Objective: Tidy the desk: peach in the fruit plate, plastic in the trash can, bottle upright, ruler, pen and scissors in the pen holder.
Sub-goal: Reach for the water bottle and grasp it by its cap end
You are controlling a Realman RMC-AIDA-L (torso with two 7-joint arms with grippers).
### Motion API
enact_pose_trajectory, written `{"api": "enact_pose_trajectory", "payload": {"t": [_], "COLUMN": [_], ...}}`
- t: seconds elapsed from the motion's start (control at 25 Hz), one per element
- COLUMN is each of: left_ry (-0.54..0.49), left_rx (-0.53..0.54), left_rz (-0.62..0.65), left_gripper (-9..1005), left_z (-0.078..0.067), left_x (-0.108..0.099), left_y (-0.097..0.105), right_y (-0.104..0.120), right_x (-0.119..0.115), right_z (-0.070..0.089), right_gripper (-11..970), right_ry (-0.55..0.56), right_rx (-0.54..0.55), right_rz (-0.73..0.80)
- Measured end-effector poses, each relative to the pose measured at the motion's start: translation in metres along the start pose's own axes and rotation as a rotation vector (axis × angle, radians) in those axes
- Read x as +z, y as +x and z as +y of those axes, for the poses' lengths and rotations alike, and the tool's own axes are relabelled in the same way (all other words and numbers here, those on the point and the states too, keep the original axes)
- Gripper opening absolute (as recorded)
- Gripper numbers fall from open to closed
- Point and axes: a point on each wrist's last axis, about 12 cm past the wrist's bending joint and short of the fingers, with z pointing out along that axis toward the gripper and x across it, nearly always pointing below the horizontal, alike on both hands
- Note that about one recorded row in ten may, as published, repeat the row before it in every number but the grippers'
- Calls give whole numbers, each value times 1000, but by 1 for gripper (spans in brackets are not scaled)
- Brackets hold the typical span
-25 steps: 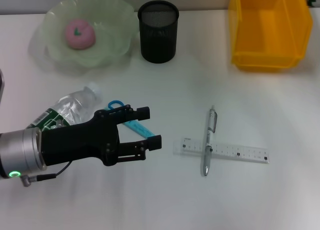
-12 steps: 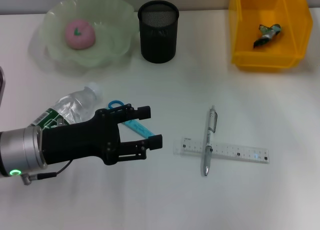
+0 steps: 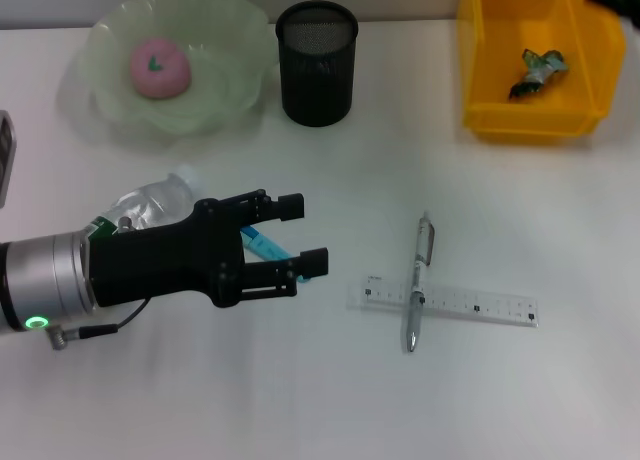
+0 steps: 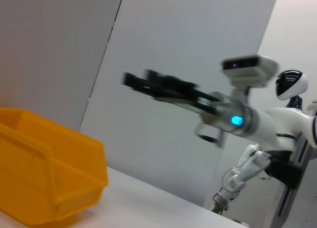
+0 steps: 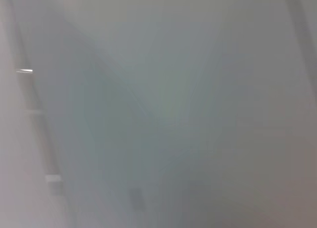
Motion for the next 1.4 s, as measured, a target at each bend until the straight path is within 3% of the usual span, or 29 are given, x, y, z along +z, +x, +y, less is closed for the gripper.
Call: {"api": "enact_pose_trajectory", "payload": {"t": [0.12, 0.32, 0.44, 0.64, 0.68, 0.76, 0.8, 0.96, 1.04, 1.2, 1.28, 1.4], "left_ry": [-27, -82, -143, -172, -234, -265, -328, -398, -494, -516, -571, -595], "left_rx": [-5, -14, -19, -29, -50, -59, -81, -110, -140, -149, -157, -162], "left_rz": [4, 13, 28, 59, 154, 188, 251, 327, 474, 514, 641, 723], "left_gripper": [814, 814, 813, 813, 813, 813, 813, 813, 813, 812, 812, 812], "left_z": [6, 15, 25, 32, 45, 49, 58, 65, 73, 75, 80, 81], "left_x": [1, 0, 1, 2, 1, -2, -8, -14, -15, -14, -1, 16], "left_y": [-4, -9, -16, -24, -43, -50, -64, -78, -90, -92, -99, -97], "right_y": [11, 36, 50, 73, 76, 82, 83, 86, 86, 85, 84, 85], "right_x": [-19, -37, -38, -30, -29, -27, -26, -26, -26, -26, -25, -25], "right_z": [16, 37, 47, 57, 58, 59, 59, 60, 59, 58, 58, 57], "right_gripper": [760, 764, 767, 771, 772, 773, 773, 772, 771, 771, 770, 770], "right_ry": [-105, -191, -261, -345, -345, -341, -340, -347, -348, -351, -352, -349], "right_rx": [18, 91, 115, 53, 42, 21, 15, 4, -2, -13, -16, -17], "right_rz": [20, 102, 215, 397, 410, 428, 432, 441, 442, 442, 443, 445]}}
